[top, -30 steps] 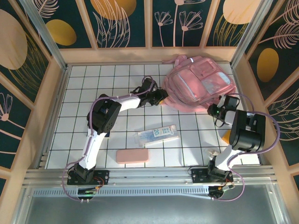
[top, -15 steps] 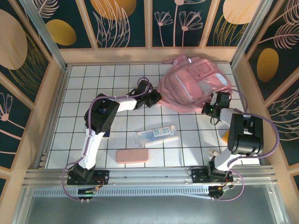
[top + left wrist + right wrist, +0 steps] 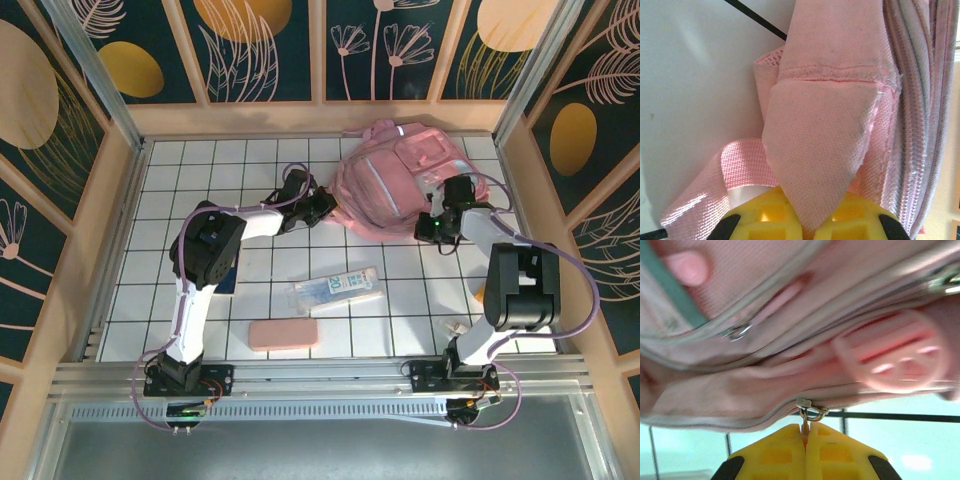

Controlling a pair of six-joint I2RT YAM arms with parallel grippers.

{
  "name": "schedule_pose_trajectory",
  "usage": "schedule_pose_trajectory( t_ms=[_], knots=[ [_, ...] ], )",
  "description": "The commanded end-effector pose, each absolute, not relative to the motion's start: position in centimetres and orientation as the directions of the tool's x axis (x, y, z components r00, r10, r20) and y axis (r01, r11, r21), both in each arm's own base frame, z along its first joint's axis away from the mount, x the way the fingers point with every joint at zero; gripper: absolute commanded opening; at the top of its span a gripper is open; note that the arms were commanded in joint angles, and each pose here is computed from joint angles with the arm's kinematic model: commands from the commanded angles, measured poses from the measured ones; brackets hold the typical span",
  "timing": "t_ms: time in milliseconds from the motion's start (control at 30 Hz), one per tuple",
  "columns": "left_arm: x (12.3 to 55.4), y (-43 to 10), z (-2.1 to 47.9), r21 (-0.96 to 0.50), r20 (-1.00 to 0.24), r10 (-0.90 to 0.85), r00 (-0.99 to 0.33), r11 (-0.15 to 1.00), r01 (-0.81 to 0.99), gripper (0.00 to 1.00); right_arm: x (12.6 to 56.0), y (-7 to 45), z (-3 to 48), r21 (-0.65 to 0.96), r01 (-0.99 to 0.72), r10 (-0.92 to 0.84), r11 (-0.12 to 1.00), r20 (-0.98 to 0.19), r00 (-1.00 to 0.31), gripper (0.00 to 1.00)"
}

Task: Pack books, pencil case, and school supplies into a backpack

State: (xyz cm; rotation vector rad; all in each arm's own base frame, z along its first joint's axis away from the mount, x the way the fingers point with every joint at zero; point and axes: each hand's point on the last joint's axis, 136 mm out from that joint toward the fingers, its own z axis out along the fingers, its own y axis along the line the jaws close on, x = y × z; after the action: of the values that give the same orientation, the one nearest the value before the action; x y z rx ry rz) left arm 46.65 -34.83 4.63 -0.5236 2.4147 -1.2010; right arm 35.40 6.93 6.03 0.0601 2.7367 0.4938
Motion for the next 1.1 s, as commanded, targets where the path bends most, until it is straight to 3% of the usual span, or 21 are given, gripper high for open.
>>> schedule_pose_trajectory(
  t_ms=[0, 233, 433, 600, 833, 1000, 1067],
  knots=[
    [47.2, -35.5, 8.8, -0.858, -0.222, -0.506, -0.834, 0.508, -0.08, 0.0, 33.2, 11.8, 5.7, 0.462, -0.138, -0.017, 0.876, -0.258, -0.966, 0.0],
    [46.3, -36.2, 8.4, -0.85, -0.234, -0.485, -0.842, 0.523, -0.065, 0.0, 32.7, 21.5, 8.2, 0.58, -0.276, -0.138, 0.767, -0.271, -0.953, 0.0],
    [45.4, -37.4, 8.5, -0.864, -0.227, -0.474, -0.851, 0.502, -0.049, 0.0, 34.8, 27.6, 11.2, 0.696, -0.244, -0.045, 0.676, -0.292, -0.955, 0.0],
    [44.4, -37.5, 8.7, -0.874, -0.224, -0.467, -0.856, 0.484, -0.035, 0.0, 37.0, 30.6, 13.2, 0.767, -0.196, 0.049, 0.612, -0.284, -0.957, 0.0],
    [43.0, -36.2, 10.0, -0.881, -0.23, -0.473, -0.851, 0.472, -0.024, 0.0, 37.3, 28.5, 11.5, 0.714, -0.074, 0.14, 0.696, -0.235, -0.962, 0.0],
    [41.5, -36.2, 11.0, -0.901, -0.205, -0.444, -0.873, 0.433, -0.009, 0.0, 34.6, 31.9, 13.7, 0.868, -0.054, 0.058, 0.494, -0.094, -0.994, 0.0],
    [41.5, -36.1, 11.5, -0.905, -0.203, -0.446, -0.872, 0.426, -0.008, 0.0, 34.0, 32.3, 14.7, 0.878, -0.061, 0.046, 0.476, -0.094, -0.994, 0.0]
  ],
)
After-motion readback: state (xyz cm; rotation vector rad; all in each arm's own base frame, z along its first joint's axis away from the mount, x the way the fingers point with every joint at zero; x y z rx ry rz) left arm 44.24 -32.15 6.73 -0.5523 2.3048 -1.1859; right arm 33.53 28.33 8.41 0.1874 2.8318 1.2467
